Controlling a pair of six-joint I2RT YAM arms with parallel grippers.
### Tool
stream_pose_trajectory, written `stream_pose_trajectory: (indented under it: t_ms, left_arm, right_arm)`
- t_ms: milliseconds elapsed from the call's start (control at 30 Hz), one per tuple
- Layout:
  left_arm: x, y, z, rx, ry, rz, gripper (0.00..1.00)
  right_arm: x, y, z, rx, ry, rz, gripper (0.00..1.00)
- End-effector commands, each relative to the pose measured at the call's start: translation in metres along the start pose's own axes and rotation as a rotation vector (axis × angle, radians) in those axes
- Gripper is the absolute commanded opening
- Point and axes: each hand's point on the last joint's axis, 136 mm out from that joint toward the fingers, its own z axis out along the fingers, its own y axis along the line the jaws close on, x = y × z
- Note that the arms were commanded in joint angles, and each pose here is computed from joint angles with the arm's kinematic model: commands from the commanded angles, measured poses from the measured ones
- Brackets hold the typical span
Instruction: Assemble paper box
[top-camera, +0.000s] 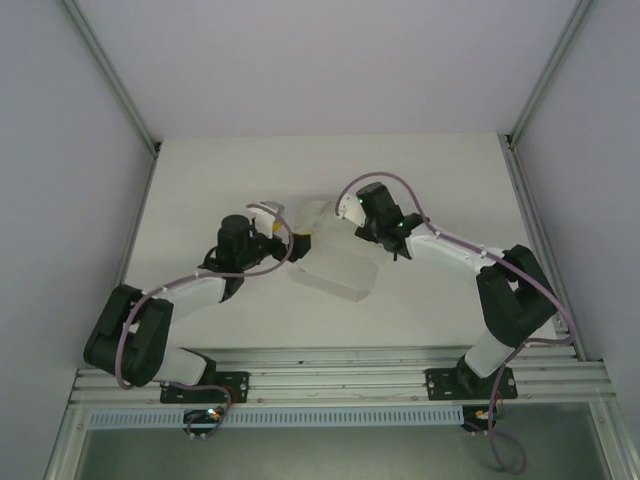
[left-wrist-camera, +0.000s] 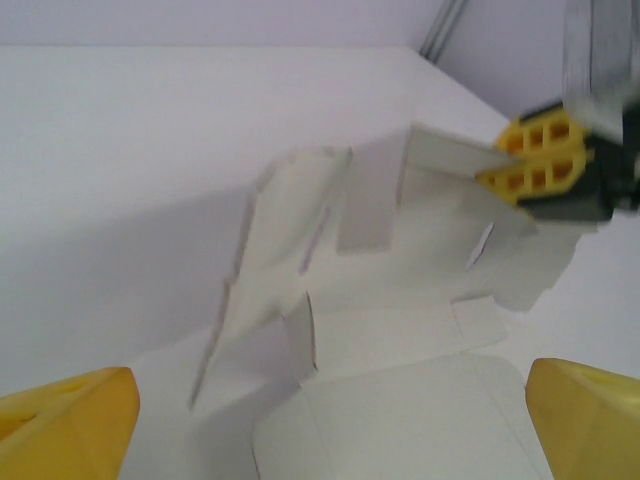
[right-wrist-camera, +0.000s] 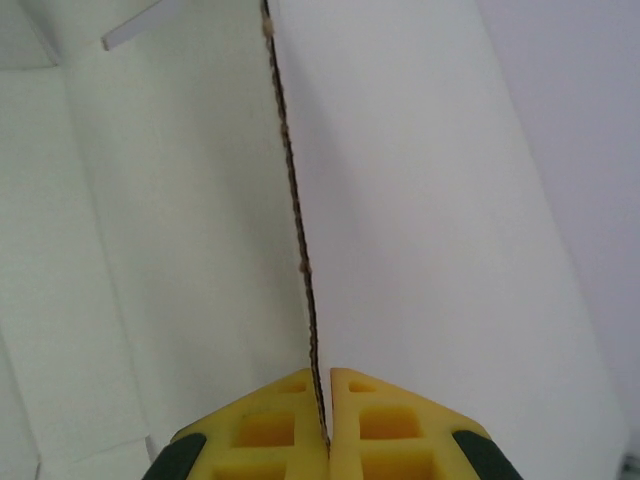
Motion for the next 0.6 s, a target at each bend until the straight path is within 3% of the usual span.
stream_pose_trajectory:
  t_ms: [0,167,367,567]
  left_arm:
    - [-0.029,0.009,-0.014,-0.009,-0.110,-0.094,1.00]
    - [-0.017,0.044,-0.011,-0.129,-0.064,-0.140,1.00]
    - [-0.005,0.077,-0.019,-0.212,-0.087,-0.234,1.00]
    - [0.015,0.110,-0.010,-0.322,-0.004,-0.308,1.00]
  right_arm:
    - [-0.011,-0.015,0.004,0.181,-0.028,-0.161,0.00]
    - [-0.019,-0.011,0.012,0.299,-0.089,-0.233,0.00]
    - [-0.025,-0.006,0.012,0.389,-0.153,-0.306,0.00]
    - [-0.028,-0.001,0.011,0.457,-0.190,-0.369,0.00]
